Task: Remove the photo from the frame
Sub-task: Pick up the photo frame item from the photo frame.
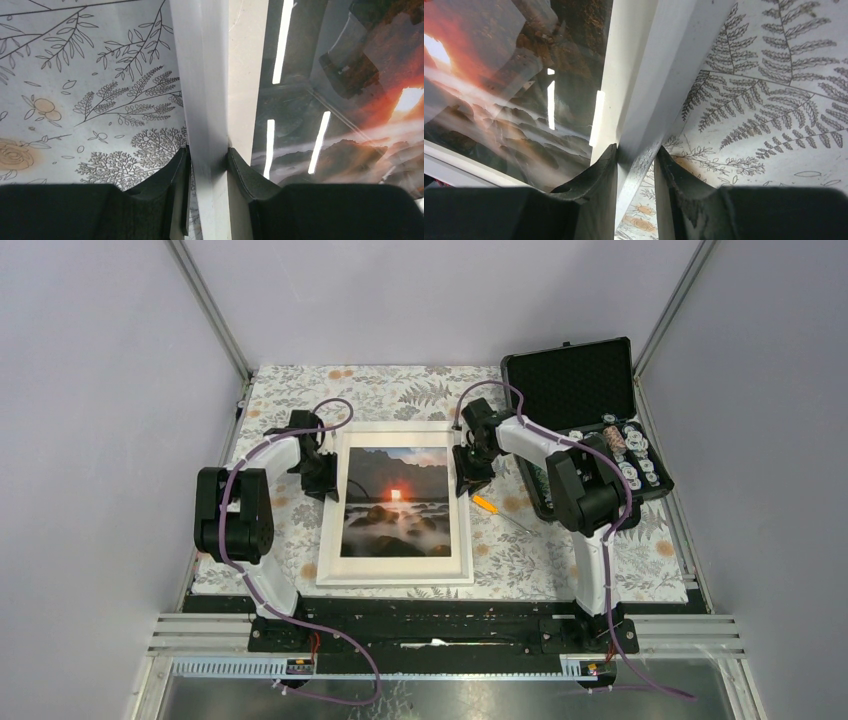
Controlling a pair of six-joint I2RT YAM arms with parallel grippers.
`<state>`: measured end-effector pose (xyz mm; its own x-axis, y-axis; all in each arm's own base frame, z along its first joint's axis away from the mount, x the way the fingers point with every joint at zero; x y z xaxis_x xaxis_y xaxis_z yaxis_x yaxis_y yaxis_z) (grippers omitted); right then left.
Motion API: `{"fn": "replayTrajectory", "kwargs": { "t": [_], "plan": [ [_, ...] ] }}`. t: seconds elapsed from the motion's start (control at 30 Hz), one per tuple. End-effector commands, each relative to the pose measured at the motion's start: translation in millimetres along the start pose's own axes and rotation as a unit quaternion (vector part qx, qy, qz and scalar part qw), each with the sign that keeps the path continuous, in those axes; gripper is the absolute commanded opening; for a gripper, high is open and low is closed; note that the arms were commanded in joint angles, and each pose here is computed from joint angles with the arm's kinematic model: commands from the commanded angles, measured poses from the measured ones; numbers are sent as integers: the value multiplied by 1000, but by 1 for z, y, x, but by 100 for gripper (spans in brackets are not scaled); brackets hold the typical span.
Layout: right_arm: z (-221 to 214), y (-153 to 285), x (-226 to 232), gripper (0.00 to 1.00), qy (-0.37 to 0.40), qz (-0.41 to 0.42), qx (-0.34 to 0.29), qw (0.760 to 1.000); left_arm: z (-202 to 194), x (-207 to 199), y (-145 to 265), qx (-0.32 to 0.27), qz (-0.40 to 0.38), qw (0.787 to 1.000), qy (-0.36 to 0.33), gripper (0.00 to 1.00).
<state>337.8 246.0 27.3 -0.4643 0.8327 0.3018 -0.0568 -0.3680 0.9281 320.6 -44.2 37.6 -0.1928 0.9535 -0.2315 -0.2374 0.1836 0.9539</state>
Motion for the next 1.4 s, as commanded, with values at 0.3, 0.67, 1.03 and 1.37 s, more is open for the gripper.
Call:
{"fn": "replayTrajectory", "kwargs": {
  "t": [0.3,0.67,1.03,1.37],
  "plan": [
    [12,31,0,0,36,-8,-24,999,35,-9,28,-50,-2,998,-26,9],
    [14,21,-1,0,23,4,-19,1000,12,7,11,-27,22,999,-21,59],
    [13,38,16,0,24,41,-29,998,15,-11,35,-27,-15,999,-31,5],
    [23,50,22,0,41,56,-58,996,25,-16,32,-39,-27,998,-36,0]
  ]
}}
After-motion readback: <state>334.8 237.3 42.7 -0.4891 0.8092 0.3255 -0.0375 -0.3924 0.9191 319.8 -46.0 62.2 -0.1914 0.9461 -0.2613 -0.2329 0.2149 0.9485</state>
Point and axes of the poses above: each gripper's point midway between its finger pads, its own y axis back along the fingers, its own x axis along the line the jaws close on, z = x × y, the point moved 1 cm from there along y, back along the fingers, and after that the axes turned 12 degrees about y, right-handed, at the moved point
